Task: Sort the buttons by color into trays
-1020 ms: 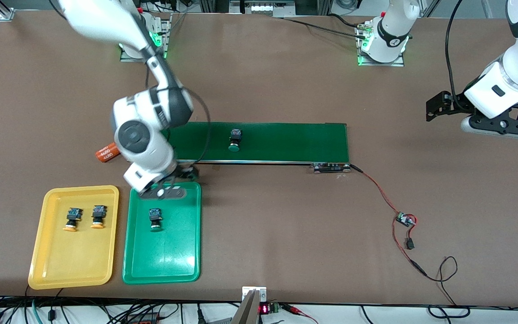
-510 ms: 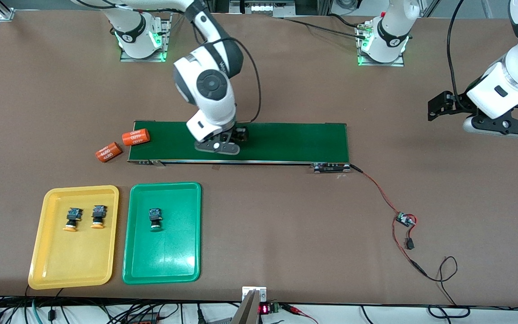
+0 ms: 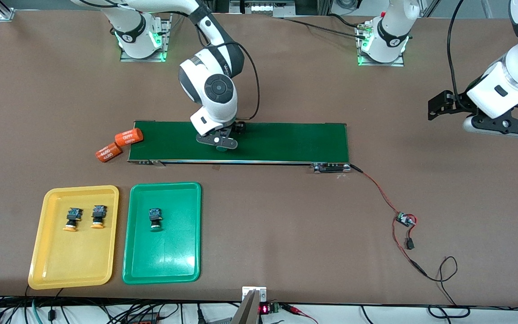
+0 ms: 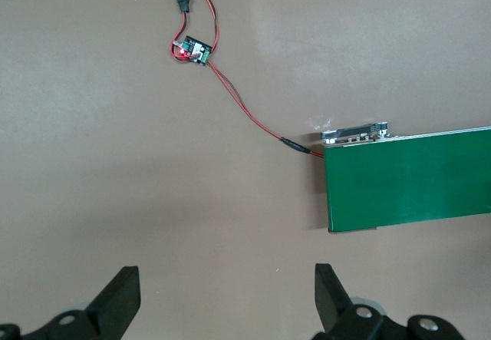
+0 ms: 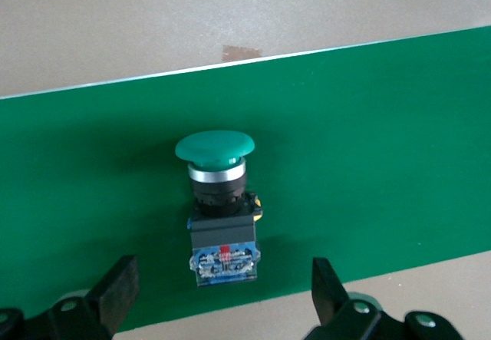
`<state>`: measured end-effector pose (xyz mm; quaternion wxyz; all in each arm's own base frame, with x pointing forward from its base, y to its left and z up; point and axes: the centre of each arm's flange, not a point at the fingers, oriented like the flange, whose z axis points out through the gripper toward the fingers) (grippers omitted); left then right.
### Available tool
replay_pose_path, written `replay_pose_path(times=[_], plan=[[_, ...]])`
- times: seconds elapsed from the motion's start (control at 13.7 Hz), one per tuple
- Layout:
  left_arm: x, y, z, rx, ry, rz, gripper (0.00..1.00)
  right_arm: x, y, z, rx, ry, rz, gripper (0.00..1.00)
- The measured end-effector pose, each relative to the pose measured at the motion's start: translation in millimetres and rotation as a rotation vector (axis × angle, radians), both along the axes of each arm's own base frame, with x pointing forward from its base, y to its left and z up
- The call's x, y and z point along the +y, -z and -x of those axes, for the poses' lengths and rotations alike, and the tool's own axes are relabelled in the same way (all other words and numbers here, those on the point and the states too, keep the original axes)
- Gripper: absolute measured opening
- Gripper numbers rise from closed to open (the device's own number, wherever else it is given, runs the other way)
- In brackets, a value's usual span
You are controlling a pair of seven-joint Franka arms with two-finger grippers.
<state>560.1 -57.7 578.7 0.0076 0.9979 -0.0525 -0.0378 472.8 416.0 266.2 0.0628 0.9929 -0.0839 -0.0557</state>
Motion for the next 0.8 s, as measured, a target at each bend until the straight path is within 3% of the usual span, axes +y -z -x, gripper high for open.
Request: replay_pose_path(times=[0.58,0.73,0.8], plan=[[-0.3,1.1,2.5,0.019,0.001,-0.002,1.00,-28.8,15.9,-8.2,0.028,0.043,0.024,1.00],[-3.4,0.3,2.9,0.019,0.007,-0.002,1.00,-33.4,18.5,-9.2,0.033,0.050,0.028,0.96],[-4.5,-0.1,3.0,0.018,0.009,-0.002,1.00,-33.2,18.6,-8.9,0.033,0.049,0.028,0.89]])
